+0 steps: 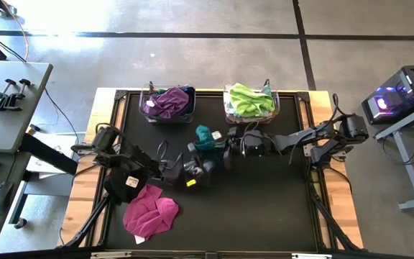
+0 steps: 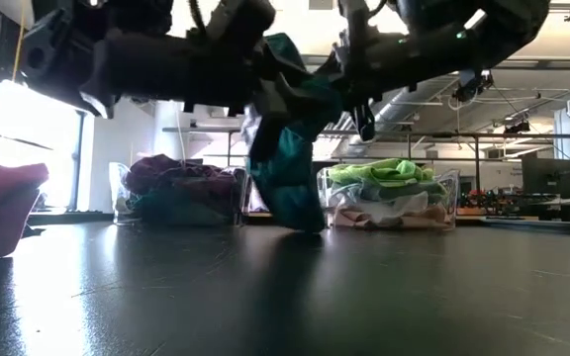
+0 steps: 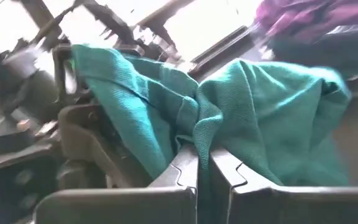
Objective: Sort towels by color in basket
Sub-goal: Put the green kitchen towel into the left transparent bin
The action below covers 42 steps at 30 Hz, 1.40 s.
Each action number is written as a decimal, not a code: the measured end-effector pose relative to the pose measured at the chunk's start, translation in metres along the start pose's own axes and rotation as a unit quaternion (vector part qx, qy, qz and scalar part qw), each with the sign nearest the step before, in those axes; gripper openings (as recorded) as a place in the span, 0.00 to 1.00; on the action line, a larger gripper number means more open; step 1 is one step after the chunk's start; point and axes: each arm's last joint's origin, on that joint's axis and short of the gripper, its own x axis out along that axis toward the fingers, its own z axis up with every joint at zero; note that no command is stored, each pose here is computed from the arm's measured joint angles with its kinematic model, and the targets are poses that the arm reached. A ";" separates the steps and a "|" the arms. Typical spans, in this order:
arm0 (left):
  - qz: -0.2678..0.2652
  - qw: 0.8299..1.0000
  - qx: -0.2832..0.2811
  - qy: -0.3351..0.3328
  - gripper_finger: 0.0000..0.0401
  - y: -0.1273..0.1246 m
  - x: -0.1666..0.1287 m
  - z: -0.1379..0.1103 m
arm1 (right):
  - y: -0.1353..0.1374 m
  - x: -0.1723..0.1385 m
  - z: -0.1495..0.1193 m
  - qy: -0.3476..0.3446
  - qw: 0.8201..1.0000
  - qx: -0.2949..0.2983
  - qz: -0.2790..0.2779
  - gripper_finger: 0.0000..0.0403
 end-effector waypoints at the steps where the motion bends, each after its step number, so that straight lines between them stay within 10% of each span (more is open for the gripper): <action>1: 0.017 1.000 -0.014 0.013 0.48 0.000 0.003 -0.001 | 0.000 0.000 0.000 -0.005 1.000 0.000 -0.006 0.00; 27: 0.095 0.991 -0.014 0.095 0.47 0.005 -0.013 0.009 | 0.007 -0.002 -0.006 0.022 1.000 0.003 -0.003 0.01; 42: 0.049 0.996 0.017 0.078 0.49 -0.006 -0.019 0.011 | 0.033 -0.029 -0.009 0.094 0.995 -0.005 0.042 0.01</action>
